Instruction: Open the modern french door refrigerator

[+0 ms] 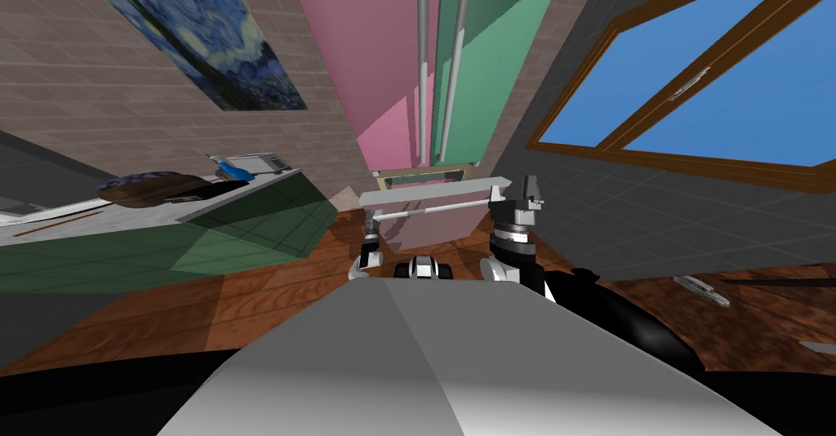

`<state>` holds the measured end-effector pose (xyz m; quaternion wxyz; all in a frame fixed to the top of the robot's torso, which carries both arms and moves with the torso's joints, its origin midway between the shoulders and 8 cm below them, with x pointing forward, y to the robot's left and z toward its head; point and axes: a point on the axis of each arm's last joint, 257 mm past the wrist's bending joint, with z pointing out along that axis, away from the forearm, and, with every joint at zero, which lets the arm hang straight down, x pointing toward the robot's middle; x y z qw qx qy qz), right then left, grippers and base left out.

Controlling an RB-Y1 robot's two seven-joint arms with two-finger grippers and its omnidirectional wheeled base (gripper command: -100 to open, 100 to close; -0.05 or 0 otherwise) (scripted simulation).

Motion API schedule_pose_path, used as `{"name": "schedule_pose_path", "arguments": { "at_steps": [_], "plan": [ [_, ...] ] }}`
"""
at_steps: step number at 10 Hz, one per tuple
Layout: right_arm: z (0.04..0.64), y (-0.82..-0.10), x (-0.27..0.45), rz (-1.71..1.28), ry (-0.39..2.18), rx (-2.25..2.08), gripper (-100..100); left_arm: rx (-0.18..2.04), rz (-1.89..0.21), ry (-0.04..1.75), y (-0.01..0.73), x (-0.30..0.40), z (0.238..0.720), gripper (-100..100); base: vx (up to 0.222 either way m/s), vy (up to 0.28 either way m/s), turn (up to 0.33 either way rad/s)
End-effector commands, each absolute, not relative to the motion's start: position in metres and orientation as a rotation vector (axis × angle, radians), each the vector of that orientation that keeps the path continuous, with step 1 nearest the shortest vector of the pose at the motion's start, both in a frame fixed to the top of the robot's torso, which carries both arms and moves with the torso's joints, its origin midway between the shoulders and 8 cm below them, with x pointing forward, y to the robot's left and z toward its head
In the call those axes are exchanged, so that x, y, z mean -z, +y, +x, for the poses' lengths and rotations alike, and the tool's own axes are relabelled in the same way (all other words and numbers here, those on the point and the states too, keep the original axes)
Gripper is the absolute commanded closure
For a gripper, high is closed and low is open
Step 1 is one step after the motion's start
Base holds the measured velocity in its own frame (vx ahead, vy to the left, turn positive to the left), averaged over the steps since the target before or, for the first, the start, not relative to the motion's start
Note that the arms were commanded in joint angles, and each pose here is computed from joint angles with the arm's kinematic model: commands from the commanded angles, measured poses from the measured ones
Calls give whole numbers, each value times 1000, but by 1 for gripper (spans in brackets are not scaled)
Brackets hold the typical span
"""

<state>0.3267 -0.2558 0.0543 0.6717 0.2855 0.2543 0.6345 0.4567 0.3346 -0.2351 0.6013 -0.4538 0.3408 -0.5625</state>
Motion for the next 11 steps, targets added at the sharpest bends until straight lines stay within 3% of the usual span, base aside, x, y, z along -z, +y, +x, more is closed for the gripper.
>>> {"name": "schedule_pose_path", "arguments": {
  "at_steps": [1, 5, 6, 11],
  "plan": [
    [327, -256, -54, 643, 573, -1429, 0, 1311, -1046, 791, 336, 218, 473, -100, -44, -15, 28],
    [327, -256, -54, 643, 573, -1429, 0, 1303, -1070, 813, 337, 215, 486, -100, -48, -19, 20],
    [327, -256, -54, 643, 573, -1429, 0, 1298, -1080, 819, 338, 218, 486, 0, 0, 0, 0],
    [327, -256, -54, 643, 573, -1429, 0, 1286, -1106, 836, 339, 230, 483, 0, 0, 0, 0]
  ]
}}
